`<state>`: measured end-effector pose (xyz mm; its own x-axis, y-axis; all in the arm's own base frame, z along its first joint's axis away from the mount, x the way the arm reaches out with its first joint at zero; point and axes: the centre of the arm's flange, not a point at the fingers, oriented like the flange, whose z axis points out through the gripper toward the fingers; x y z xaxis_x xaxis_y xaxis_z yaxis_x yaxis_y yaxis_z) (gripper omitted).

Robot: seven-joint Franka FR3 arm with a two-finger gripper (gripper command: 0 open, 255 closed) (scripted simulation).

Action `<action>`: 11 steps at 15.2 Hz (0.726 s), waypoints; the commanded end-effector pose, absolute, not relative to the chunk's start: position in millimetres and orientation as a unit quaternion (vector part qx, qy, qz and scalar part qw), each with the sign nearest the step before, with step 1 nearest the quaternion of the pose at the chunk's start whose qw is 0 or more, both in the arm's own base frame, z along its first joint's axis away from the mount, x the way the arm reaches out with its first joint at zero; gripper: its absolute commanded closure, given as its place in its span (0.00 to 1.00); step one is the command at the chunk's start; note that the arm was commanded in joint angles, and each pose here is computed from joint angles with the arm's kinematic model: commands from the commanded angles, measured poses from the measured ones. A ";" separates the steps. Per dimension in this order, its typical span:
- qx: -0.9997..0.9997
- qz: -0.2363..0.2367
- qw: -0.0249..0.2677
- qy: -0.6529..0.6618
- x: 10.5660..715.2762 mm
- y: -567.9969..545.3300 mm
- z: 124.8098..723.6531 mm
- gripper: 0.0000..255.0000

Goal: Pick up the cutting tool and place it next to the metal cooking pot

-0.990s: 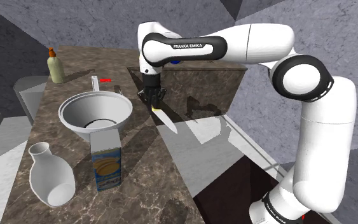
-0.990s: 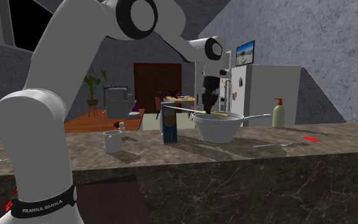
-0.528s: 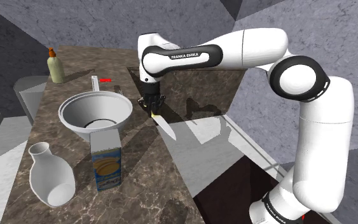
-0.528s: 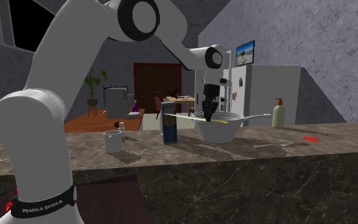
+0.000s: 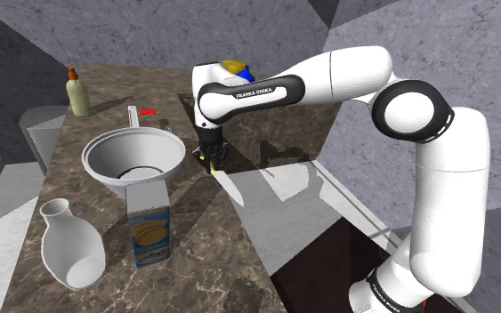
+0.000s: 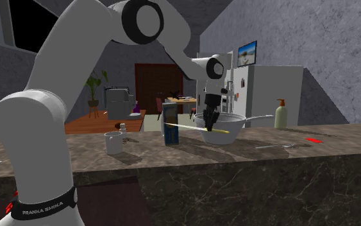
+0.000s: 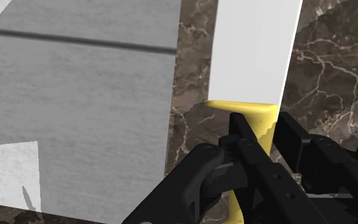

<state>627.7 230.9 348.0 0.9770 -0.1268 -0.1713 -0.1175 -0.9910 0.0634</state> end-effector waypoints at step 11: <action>0.994 -0.088 0.026 -0.061 628.4 230.6 284.4 1.00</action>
